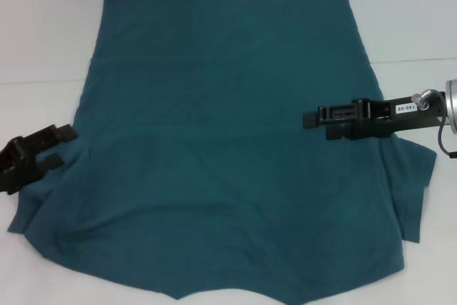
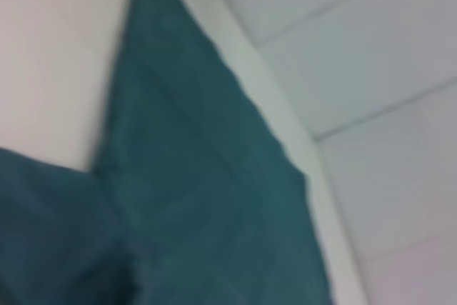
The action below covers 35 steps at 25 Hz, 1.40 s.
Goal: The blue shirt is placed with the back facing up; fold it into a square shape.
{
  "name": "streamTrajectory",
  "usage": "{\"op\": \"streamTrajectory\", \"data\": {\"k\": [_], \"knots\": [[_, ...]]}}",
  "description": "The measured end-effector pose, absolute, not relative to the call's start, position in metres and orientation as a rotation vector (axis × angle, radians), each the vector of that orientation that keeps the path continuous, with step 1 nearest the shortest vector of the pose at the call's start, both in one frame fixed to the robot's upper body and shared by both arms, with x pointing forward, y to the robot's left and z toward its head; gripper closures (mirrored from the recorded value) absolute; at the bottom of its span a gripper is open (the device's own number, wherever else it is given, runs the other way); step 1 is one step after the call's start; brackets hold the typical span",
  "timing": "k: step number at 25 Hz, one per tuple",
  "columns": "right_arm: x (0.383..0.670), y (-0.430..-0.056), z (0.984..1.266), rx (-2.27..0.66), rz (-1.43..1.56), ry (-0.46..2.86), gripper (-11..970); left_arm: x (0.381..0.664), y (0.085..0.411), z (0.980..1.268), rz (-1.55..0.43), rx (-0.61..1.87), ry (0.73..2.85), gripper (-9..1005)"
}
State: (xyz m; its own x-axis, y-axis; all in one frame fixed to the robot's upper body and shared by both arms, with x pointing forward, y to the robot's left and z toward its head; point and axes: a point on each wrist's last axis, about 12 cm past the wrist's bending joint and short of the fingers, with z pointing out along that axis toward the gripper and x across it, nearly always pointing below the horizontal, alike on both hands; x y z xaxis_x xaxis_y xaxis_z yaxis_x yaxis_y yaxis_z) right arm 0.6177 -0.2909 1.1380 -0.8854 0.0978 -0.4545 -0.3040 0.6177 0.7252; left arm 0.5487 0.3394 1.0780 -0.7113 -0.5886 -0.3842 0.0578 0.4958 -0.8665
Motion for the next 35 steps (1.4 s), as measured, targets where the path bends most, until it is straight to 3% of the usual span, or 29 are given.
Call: {"op": "streamTrajectory", "data": {"k": [15,35], "knots": [[0.627,-0.286,1.146,-0.132,1.187,2.366,63,0.550,0.377,1.074,-1.022,-0.636,2.114,204],[0.625,-0.292,1.141,-0.090,1.171,2.363,63,0.551,0.370,1.052,-0.963,-0.715,2.163,204]]}}
